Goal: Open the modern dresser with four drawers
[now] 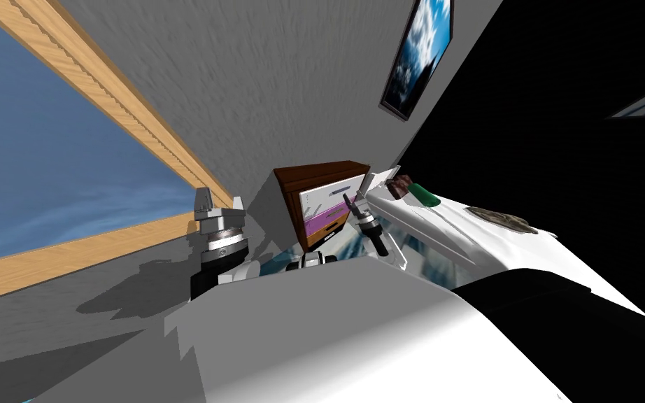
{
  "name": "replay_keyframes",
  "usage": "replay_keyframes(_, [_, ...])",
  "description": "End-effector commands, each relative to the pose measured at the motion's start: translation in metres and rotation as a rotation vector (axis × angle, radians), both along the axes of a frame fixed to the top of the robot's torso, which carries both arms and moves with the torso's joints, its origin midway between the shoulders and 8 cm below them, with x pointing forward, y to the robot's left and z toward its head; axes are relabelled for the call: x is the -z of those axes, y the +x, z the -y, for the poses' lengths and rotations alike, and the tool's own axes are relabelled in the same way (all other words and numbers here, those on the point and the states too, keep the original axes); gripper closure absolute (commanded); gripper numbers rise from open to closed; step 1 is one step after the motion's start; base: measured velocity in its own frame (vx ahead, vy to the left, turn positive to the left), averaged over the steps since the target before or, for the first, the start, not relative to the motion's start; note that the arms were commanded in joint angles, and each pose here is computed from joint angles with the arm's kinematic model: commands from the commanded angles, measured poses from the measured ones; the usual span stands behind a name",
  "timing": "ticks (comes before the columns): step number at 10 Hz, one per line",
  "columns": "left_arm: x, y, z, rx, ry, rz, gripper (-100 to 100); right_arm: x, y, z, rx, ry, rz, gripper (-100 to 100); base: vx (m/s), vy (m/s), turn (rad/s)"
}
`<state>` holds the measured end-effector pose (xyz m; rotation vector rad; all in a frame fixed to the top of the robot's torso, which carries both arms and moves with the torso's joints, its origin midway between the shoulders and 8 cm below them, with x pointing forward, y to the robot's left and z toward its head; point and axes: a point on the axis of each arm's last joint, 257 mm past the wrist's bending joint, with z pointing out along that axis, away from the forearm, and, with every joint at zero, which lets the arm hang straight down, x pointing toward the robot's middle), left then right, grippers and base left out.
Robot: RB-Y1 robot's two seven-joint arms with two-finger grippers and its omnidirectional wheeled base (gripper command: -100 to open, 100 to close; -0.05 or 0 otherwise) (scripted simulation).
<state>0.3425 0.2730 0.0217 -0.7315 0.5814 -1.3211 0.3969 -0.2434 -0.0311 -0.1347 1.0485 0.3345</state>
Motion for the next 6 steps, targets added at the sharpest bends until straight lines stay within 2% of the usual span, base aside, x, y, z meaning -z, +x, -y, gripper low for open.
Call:
replay_keyframes(1, [0.000,0.000,0.000,0.000,0.000,0.000,0,0.005,0.004,-0.001,0.039,-0.103,0.013,-100,0.005,0.022,0.012])
replay_keyframes(2, [0.000,0.000,0.000,0.000,0.000,0.000,0,0.009,0.008,-0.001,0.067,-0.185,0.022,-100,0.004,0.023,0.026])
replay_keyframes(3, [0.000,0.000,0.000,0.000,0.000,0.000,0,0.009,0.008,-0.001,0.071,-0.192,0.024,-100,0.002,0.018,0.014])
replay_keyframes(4, [0.000,0.000,0.000,0.000,0.000,0.000,0,0.014,0.012,-0.001,0.099,-0.274,0.032,-100,0.002,0.025,0.026])
replay_keyframes(5, [0.000,0.000,0.000,0.000,0.000,0.000,0,0.014,0.012,-0.001,0.103,-0.281,0.035,-100,0.003,0.021,0.013])
replay_keyframes(6, [0.000,0.000,0.000,0.000,0.000,0.000,0,0.020,0.016,0.000,0.130,-0.365,0.043,-100,0.004,0.024,0.025])
